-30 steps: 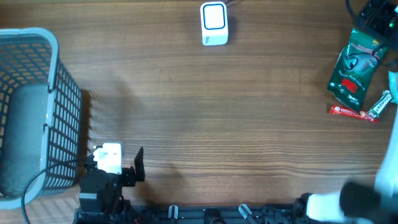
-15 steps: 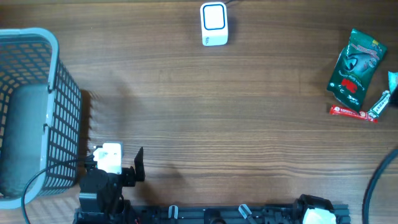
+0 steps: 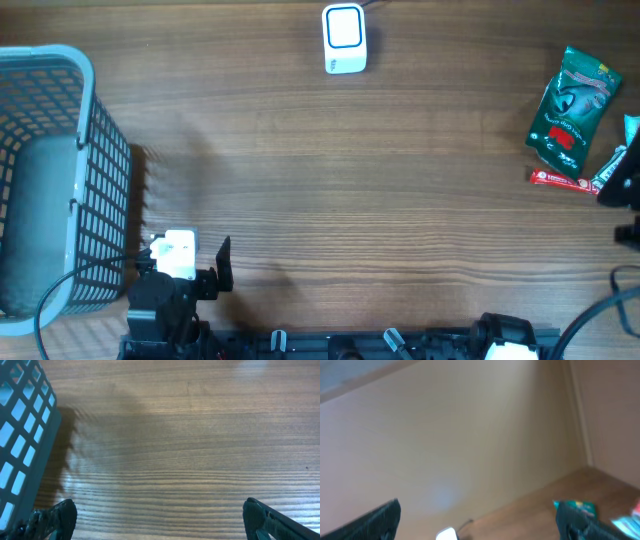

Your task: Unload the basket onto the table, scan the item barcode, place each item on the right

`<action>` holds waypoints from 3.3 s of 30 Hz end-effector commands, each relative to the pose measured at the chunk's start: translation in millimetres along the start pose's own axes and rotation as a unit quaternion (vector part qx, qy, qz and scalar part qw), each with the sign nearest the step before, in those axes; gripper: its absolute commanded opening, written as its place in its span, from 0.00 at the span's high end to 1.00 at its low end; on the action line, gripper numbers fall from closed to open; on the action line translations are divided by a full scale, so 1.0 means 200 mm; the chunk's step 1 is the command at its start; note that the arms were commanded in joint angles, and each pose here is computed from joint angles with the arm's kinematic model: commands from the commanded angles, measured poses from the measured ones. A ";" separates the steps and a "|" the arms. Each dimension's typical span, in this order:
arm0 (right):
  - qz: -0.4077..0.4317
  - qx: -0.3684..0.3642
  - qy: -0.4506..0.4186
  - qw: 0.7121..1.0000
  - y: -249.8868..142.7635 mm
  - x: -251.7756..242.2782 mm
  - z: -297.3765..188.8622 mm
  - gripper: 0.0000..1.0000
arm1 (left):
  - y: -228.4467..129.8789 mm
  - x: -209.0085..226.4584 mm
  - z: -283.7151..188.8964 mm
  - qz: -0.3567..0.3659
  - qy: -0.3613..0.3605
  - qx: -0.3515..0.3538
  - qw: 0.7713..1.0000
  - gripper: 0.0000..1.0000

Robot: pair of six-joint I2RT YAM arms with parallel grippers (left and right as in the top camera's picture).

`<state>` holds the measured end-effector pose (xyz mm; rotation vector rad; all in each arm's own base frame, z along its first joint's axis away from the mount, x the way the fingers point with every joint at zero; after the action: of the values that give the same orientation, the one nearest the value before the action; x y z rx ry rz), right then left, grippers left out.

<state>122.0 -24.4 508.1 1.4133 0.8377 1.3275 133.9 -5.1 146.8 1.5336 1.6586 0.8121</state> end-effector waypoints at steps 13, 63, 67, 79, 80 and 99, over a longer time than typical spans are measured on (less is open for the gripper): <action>0.021 -0.140 0.144 0.979 -0.89 -0.12 0.09 0.00 | 0.00 -0.01 0.00 -0.005 -0.008 -0.003 1.000 0.00; -0.118 0.058 0.092 0.987 -1.66 -0.33 0.21 0.00 | 0.00 -0.01 0.00 -0.005 -0.008 -0.003 1.000 0.00; -0.106 0.058 0.086 0.989 -1.66 -0.34 0.21 0.00 | 0.00 -0.01 0.00 -0.005 -0.008 -0.003 1.000 0.00; -0.094 0.061 0.087 0.990 -1.67 -0.34 0.21 0.00 | 0.00 -0.01 0.00 -0.005 -0.008 -0.003 1.000 0.00; -0.094 0.061 0.087 0.990 -1.67 -0.34 0.21 0.00 | 0.00 -0.01 0.00 -0.005 -0.008 -0.003 1.000 0.00; -0.094 0.061 0.087 0.990 -1.67 -0.34 0.21 0.00 | 0.00 -0.01 0.00 -0.005 -0.008 -0.003 1.000 0.00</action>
<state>197.6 -5.5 172.7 1.2940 1.1630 1.2602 134.0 -5.1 146.9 1.5330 1.6581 0.8125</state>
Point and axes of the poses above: each gripper's point midway between its finger pads, its own z axis out along the fingers, its own x axis along the line the jaws close on, y = z × x, the point moved 5 cm from there along -z, back along the fingers, and after that the axes turned 6 degrees about -z, right-handed, at the moved point
